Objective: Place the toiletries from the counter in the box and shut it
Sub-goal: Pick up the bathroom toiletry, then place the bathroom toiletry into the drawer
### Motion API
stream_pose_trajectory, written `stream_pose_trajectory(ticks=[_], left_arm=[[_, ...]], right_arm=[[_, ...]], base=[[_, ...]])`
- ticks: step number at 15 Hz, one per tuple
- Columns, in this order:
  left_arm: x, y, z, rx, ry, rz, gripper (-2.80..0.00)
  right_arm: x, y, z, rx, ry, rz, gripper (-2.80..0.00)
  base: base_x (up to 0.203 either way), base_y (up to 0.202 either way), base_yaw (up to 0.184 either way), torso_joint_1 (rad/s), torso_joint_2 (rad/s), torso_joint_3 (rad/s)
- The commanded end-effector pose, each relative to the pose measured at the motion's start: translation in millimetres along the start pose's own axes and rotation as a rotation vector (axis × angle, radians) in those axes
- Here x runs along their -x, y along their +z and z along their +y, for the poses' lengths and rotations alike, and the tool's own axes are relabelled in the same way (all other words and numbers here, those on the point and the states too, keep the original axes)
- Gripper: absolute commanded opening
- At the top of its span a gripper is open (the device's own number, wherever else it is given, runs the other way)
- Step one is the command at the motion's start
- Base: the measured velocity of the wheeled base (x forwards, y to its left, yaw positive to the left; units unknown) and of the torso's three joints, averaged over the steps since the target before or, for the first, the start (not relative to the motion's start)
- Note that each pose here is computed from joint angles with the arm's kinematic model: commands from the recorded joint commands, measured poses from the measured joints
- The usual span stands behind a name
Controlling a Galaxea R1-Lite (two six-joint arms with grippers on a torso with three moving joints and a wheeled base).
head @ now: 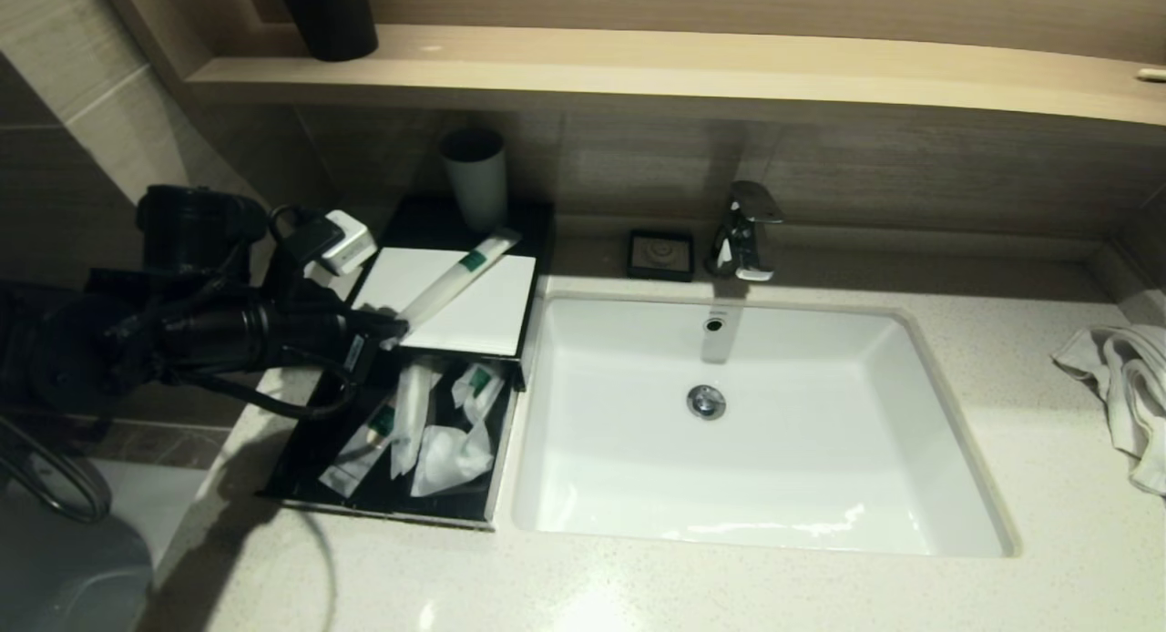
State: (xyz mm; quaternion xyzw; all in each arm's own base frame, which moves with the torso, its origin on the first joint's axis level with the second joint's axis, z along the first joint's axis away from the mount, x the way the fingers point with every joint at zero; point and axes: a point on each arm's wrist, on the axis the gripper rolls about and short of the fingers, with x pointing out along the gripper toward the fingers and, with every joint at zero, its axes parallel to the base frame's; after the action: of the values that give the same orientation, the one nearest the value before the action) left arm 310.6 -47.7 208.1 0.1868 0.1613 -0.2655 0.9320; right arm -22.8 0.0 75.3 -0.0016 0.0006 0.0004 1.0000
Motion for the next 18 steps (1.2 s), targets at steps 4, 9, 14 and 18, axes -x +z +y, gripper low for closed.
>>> stream_pose_trajectory(ticks=[4,9,14,18], left_arm=[[18.0,13.4,0.0,0.008,0.026,-0.054,-2.80],[45.8,22.6,-4.8,0.031,0.053,-0.078,-2.80],[85.6,23.4,-16.9,0.141,0.124,-0.007,-2.80],[122.0,21.8,-29.2,0.278,0.226,0.058,-2.80]], right_arm=[[0.0,0.1,0.0,0.001,0.001,-0.001,-2.80],[0.0,0.0,0.0,0.000,0.001,0.000,-2.80],[0.0,0.1,0.0,0.001,0.001,-0.001,-2.80],[0.0,0.0,0.0,0.000,0.001,0.000,-2.80]], base=[[0.000,0.000,0.000,0.000,0.00,0.000],[0.000,0.000,0.000,0.000,0.00,0.000],[0.000,0.000,0.000,0.000,0.00,0.000],[0.000,0.000,0.000,0.000,0.00,0.000]])
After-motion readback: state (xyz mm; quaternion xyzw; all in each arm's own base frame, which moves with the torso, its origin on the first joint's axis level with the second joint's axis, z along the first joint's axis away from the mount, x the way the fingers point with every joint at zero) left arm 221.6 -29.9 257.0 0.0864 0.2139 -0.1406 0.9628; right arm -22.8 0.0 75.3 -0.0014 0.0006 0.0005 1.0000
